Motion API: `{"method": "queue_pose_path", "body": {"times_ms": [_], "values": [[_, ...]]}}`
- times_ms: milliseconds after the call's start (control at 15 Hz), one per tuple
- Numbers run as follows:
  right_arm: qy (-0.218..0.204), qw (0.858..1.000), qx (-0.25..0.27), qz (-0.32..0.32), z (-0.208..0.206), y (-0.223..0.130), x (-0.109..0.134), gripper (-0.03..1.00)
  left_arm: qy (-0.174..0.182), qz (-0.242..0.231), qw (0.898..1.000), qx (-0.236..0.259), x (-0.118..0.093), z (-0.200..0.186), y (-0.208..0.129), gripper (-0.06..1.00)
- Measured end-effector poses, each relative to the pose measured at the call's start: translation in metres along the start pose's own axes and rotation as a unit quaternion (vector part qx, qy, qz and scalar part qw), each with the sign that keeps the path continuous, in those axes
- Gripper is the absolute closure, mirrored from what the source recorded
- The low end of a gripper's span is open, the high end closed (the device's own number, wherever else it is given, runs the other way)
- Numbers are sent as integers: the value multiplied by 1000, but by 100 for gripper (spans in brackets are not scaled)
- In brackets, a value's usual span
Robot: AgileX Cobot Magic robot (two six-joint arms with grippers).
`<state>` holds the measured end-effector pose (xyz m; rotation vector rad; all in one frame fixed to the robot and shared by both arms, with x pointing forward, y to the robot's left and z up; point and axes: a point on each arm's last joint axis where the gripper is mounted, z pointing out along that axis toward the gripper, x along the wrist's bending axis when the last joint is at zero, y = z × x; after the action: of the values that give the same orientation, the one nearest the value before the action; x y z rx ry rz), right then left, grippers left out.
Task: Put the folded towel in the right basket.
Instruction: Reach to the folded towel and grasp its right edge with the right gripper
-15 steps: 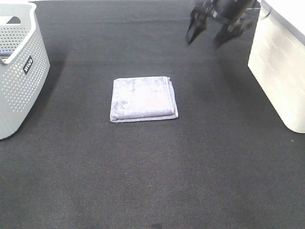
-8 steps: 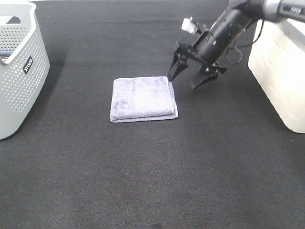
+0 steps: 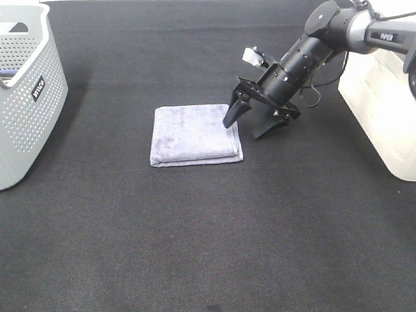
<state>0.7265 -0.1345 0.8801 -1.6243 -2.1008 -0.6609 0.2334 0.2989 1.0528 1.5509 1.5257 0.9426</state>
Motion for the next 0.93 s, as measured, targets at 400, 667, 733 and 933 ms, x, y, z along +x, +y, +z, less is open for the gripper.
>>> {"method": "queue_pose_path", "body": {"times_ms": [400,667,733,933], "values": [[25,1000,-5,-5,14,1,-1,22,0,0,1000,0,0,0,0,-3],[23,999,-13,-35,30,1,17,33,0,0,1000,0,0,0,0,-3],[22,999,-17,-35,32,2,17,41,0,0,1000,0,0,0,0,-3],[14,999,-26,-32,37,3,12,84,0,0,1000,0,0,0,0,-3]]}}
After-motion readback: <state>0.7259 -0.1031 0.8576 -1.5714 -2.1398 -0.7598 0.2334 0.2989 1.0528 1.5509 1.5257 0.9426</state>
